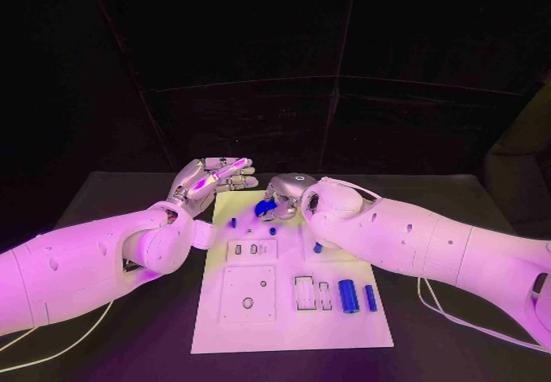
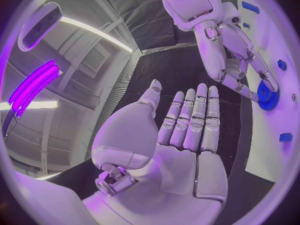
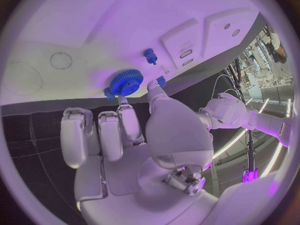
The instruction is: Assemble the parts on the task board
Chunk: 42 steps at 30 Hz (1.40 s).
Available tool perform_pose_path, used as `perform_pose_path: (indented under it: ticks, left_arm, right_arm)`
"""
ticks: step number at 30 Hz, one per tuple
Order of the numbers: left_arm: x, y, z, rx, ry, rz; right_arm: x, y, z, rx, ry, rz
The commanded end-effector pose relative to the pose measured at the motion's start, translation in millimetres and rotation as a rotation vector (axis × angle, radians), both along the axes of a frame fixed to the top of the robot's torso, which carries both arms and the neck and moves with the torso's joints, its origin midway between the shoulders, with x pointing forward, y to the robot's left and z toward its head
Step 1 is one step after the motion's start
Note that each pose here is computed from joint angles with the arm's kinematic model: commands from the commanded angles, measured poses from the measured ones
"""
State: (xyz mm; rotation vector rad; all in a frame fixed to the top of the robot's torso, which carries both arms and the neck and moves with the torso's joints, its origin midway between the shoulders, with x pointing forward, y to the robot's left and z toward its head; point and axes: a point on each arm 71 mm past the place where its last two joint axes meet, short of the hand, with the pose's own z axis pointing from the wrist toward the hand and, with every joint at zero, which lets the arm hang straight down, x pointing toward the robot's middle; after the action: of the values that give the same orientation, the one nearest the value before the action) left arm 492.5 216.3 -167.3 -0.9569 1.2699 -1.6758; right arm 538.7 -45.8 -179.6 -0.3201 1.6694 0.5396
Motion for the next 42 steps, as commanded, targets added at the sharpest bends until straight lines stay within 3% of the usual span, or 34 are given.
perform_pose_path:
  ticks: [1,16,23,34,42]
  left_arm:
    - [0.1,-0.9,1.8,-0.006,-0.008,-0.006]
    - [-0.4,0.3,2.0,-0.006,-0.008,-0.003]
    - [-0.7,2.9,2.1,-0.004,-0.009,0.002]
    - [-1.2,7.5,2.7,-0.004,-0.013,0.008]
    - [0.4,5.5,1.9,-0.005,-0.013,0.005]
  right_arm:
    - [1.0,-3,-1.3,-0.011,0.026,-0.011]
    - [1.5,-20,2.6,0.031,-0.008,-0.039]
    - [-4.0,-46,13.3,0.162,-0.079,-0.021]
    - [-9.3,-152,13.6,0.366,0.114,-0.034]
    - [-6.6,-205,13.5,0.418,0.127,-0.093]
